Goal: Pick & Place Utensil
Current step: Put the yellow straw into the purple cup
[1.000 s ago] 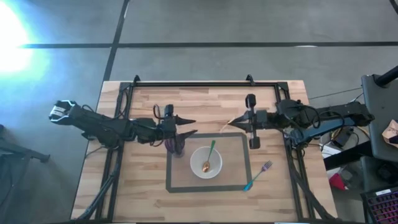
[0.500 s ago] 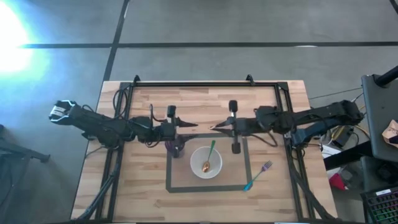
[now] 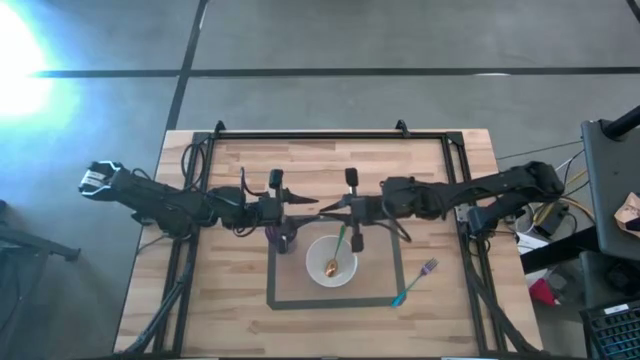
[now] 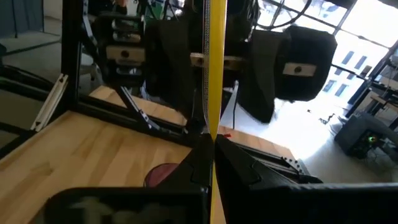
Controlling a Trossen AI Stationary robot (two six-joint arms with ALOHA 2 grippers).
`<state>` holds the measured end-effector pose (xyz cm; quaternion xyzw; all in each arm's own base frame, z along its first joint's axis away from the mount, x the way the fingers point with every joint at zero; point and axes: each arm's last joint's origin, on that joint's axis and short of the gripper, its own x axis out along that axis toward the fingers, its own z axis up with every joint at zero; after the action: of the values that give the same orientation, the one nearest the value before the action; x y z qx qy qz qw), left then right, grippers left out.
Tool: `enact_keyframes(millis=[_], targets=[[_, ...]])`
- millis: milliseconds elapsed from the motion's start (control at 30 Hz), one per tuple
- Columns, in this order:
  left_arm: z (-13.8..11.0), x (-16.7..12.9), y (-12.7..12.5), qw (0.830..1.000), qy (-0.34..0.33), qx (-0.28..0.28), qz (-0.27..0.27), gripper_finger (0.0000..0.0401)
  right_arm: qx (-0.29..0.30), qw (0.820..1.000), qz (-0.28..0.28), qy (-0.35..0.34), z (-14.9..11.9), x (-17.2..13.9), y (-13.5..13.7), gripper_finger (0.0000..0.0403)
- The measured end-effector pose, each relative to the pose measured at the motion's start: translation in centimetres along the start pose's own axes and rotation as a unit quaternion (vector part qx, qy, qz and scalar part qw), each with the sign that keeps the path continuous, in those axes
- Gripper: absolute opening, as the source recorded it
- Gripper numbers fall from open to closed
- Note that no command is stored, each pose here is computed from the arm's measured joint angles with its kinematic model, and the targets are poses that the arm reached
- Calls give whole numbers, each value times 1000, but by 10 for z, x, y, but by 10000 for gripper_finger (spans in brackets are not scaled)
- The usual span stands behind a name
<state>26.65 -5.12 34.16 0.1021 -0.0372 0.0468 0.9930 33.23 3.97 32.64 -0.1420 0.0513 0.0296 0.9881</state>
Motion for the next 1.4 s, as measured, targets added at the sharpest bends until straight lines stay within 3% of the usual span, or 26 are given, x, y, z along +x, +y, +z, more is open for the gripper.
enact_keyframes(millis=[433,833,1267,1400], targets=[[1,0,0,1000,-3,-15,-2,155,1,1000,-5,13,-4,9,1,8],[1,0,0,1000,-6,-13,-1,8,-1,1000,-20,20,-6,6,1,8],[1,0,-1,1000,-6,-19,-2,1,21,999,-19,26,-6,5,0,9],[1,0,0,1000,-8,-19,-1,1,35,999,-17,37,-4,0,-1,30]])
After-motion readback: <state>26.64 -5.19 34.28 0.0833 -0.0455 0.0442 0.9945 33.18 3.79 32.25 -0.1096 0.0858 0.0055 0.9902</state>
